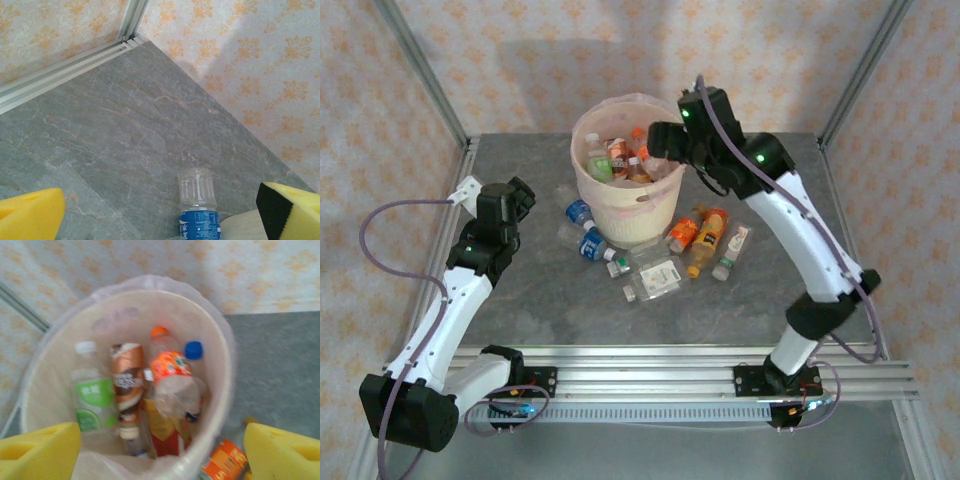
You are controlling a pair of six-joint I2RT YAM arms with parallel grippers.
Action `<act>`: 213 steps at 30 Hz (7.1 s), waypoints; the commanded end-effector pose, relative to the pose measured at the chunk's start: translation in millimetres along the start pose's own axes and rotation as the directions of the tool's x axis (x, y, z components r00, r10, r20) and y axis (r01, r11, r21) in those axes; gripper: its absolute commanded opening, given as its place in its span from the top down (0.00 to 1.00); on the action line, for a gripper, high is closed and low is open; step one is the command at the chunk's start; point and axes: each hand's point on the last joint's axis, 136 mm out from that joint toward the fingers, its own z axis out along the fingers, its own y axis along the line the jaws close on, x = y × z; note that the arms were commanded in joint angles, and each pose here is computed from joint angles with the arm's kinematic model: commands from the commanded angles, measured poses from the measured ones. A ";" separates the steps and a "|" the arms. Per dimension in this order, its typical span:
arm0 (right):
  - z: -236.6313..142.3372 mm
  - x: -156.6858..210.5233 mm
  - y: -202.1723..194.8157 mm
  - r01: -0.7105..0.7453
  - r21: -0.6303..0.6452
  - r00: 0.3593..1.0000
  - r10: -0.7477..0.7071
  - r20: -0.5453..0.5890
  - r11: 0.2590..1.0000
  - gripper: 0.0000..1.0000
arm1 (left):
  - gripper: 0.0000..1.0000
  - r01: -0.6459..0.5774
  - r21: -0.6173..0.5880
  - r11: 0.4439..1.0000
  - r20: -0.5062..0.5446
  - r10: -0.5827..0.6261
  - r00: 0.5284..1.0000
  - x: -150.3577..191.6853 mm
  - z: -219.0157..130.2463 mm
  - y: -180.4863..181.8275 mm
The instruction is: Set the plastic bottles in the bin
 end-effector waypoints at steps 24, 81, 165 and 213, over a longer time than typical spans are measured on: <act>24.2 198.7 -202.7 -0.290 0.461 0.871 0.431 -0.237 0.839 0.01 | 0.00 0.019 -0.005 1.000 -0.006 -0.019 1.000 -5.3 -3.3 0.1; 139.7 295.7 -272.3 -0.185 0.568 0.702 0.513 -0.494 0.802 0.33 | 0.00 0.002 -0.033 0.999 -0.027 -0.003 1.000 3.7 8.9 0.7; 158.8 -9.4 78.7 -0.223 -0.380 0.963 0.143 -0.228 0.898 0.62 | 0.00 0.013 -0.016 1.000 -0.049 -0.014 0.999 10.5 13.0 -2.1; 112.9 -9.7 81.1 -0.112 -0.340 0.981 0.050 -0.186 0.934 0.24 | 0.00 0.011 -0.012 1.000 -0.045 -0.011 0.999 6.6 11.1 -4.9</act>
